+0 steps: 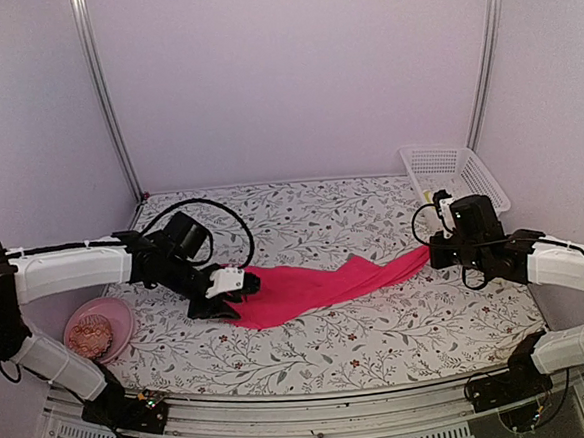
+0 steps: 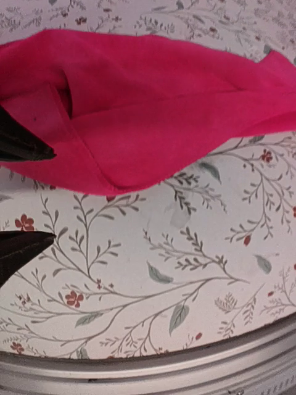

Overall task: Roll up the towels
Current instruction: Adjust the towel at the center of the board.

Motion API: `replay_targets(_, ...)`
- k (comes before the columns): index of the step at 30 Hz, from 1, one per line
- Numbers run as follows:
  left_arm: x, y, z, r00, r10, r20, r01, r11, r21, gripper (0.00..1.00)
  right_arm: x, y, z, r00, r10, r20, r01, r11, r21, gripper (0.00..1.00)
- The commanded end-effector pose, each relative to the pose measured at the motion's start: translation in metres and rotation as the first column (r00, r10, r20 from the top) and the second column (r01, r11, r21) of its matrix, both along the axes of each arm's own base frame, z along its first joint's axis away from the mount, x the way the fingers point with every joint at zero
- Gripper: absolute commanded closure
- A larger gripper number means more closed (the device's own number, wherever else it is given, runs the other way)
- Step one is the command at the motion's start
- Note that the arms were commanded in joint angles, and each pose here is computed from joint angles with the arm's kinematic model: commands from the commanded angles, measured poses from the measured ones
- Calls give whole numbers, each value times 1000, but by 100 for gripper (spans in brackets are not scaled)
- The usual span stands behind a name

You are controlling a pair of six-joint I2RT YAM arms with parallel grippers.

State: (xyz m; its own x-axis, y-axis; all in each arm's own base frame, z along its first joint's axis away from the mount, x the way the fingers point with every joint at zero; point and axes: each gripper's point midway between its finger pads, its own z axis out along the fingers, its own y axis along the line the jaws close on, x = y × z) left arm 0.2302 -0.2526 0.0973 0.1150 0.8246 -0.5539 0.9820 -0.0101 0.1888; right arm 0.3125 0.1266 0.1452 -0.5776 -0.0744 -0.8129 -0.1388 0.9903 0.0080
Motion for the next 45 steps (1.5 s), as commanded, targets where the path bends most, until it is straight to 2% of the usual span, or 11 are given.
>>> replay_targets(1,-63,4,-18,948,-175,-264,182,983,0,59,-2,-7,-5,1000,-23,-7,23,1000,-16,98)
replay_targets(4,-50,1,-12,953,-164,-254,166,986,-16,59,-2,-7,-5,1000,-22,-9,22,1000,-15,98)
replay_targets(7,4,-3,-5,993,7,-118,-8,1000,-9,57,-2,-5,-4,1000,-15,-11,15,1000,-9,98)
replay_targets(9,39,-3,0,992,120,-37,-121,993,-12,57,-2,-4,-6,1000,-9,-17,9,1000,-8,98)
replay_targets(12,69,-3,2,979,201,-17,-202,979,-11,58,-3,-3,-9,1000,0,-26,0,1000,-10,98)
replay_targets(17,62,-1,-30,948,220,-229,-203,975,94,78,-4,-3,-10,1000,4,-26,-4,1000,-10,98)
replay_targets(20,62,4,-44,935,243,-259,-213,967,140,80,-5,-2,-10,1000,8,-23,-8,1000,-6,98)
replay_targets(23,72,12,-49,938,259,-230,-229,962,151,77,-5,0,-10,1000,18,-24,-18,1000,-1,98)
replay_targets(25,78,14,-44,942,248,-225,-225,966,126,69,-5,1,-12,999,26,-29,-26,1000,3,98)
replay_targets(30,83,24,-36,968,163,-193,-150,985,83,57,-6,4,-13,999,37,-34,-37,999,14,98)
replay_targets(45,85,27,-60,943,-7,-334,24,999,48,58,-7,9,-14,997,60,-40,-59,998,28,98)
